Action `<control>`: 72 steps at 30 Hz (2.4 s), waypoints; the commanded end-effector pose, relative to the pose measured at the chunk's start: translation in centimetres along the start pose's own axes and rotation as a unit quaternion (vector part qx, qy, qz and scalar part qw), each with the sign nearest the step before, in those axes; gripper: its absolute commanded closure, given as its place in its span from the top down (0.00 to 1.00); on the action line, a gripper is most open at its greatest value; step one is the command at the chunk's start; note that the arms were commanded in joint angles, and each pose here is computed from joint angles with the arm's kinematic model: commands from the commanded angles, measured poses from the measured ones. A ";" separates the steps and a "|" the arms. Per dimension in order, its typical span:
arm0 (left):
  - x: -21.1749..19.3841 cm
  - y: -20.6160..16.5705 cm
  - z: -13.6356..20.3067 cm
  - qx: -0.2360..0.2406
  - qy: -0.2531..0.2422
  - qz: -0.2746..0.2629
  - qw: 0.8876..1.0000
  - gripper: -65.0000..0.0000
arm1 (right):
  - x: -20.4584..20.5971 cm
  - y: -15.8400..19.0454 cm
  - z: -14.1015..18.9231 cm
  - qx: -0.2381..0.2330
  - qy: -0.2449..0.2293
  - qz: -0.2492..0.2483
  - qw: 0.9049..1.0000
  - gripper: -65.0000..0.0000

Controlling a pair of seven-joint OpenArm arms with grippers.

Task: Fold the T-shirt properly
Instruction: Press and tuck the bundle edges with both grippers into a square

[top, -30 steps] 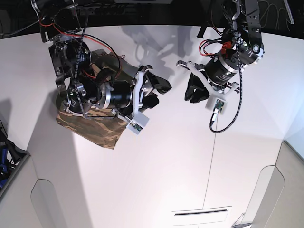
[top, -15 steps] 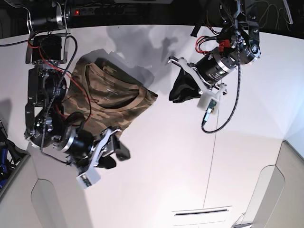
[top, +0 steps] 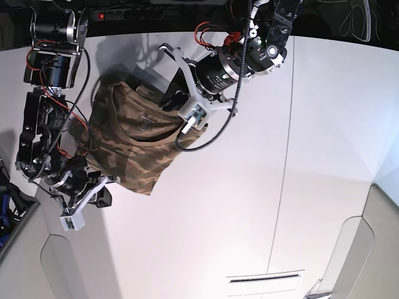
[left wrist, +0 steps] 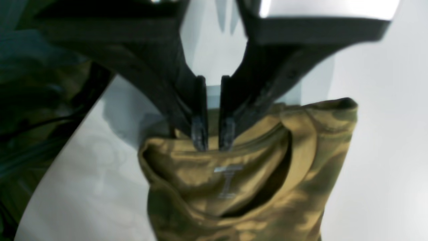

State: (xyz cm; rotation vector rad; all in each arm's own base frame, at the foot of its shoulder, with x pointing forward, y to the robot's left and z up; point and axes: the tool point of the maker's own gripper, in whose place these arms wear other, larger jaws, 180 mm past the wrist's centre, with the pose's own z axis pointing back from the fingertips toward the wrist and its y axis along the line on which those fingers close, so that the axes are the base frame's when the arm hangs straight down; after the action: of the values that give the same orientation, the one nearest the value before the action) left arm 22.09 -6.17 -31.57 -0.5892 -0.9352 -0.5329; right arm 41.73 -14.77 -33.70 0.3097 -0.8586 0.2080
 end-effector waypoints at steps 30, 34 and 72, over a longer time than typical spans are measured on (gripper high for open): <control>-1.5 13.8 -3.8 0.137 0.019 0.087 0.987 0.11 | -6.1 2.8 -0.1 0.112 0.068 -0.079 0.988 0.00; -1.5 15.5 -3.9 0.147 0.027 0.083 0.985 0.11 | -8.1 4.5 0.7 0.142 0.072 -0.104 0.982 0.00; -5.2 8.2 2.3 0.063 0.049 0.115 0.990 0.11 | -2.4 7.4 -2.6 0.141 0.026 0.019 0.989 0.00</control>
State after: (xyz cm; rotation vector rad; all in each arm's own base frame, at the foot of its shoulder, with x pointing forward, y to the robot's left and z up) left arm 22.87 2.61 -38.09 -0.5156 -0.7429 -0.2921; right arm 38.49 -6.89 -37.62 0.5442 -0.7212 0.3661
